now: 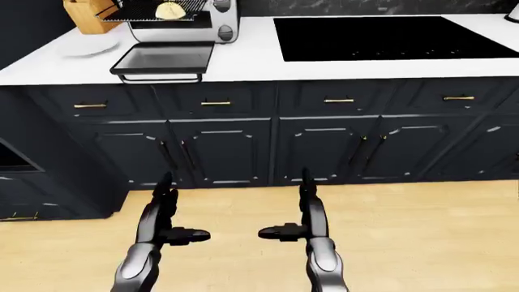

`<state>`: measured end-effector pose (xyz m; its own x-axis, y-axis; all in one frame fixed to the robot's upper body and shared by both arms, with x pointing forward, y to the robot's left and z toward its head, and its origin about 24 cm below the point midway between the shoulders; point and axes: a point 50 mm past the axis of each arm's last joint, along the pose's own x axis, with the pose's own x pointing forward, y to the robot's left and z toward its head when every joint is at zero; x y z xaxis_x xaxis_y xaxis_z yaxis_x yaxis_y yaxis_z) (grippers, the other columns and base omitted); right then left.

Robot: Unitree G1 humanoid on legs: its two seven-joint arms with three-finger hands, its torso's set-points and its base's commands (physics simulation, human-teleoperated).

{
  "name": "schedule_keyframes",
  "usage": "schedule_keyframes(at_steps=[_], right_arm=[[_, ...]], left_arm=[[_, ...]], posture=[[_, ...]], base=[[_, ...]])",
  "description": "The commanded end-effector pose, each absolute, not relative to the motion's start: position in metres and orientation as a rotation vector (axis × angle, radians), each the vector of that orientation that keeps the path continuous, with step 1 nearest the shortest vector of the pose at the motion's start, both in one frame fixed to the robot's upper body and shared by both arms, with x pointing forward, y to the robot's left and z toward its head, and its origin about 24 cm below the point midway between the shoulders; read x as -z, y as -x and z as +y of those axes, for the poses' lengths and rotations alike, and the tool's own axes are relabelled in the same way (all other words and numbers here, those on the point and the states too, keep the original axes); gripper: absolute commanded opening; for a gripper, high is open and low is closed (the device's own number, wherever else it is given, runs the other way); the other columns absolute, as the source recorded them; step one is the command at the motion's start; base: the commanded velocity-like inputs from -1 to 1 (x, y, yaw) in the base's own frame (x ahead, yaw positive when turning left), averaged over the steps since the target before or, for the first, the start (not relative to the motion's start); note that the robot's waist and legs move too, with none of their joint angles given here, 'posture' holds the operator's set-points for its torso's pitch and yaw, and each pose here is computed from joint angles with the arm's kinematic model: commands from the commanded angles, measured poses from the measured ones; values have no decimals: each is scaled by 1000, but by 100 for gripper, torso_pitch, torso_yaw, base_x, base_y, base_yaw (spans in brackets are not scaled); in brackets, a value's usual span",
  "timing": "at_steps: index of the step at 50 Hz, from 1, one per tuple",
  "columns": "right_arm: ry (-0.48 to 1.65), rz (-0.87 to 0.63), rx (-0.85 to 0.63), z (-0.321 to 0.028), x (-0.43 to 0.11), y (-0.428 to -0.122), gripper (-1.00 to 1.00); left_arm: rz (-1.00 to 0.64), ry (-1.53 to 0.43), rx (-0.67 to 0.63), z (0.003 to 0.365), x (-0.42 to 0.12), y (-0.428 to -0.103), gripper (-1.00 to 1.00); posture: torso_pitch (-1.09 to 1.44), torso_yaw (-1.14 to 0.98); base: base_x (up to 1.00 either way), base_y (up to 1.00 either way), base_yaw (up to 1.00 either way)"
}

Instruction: Pick the scone from the rack and place it on the plate on the counter.

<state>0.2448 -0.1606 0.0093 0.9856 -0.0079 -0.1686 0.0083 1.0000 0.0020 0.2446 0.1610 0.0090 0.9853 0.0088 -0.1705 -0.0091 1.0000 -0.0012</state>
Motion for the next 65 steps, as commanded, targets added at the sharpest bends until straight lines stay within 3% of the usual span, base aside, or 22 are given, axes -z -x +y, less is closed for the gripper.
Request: schedule_keyframes(at_steps=[1, 20, 26, 47, 65], right_arm=[[-1, -44, 6, -158, -63, -264, 100], [28, -263, -39, -156, -175, -281, 100], [48, -346, -49, -156, -217, -289, 100], [45, -507, -56, -155, -287, -295, 100], [58, -545, -71, -153, -303, -290, 100]], left_arm=[[-13, -14, 19, 162, -55, -254, 100], [-233, -138, 65, 163, -191, -284, 100], [-324, -169, 16, 176, -235, -291, 100], [-487, -213, -9, 179, -313, -290, 100], [-544, -204, -61, 187, -329, -280, 100]], posture=[[0, 0], [0, 0], [0, 0], [0, 0], [0, 0]], base=[[0, 0, 0], [0, 0, 0], [0, 2, 0], [9, 19, 0], [10, 20, 0]])
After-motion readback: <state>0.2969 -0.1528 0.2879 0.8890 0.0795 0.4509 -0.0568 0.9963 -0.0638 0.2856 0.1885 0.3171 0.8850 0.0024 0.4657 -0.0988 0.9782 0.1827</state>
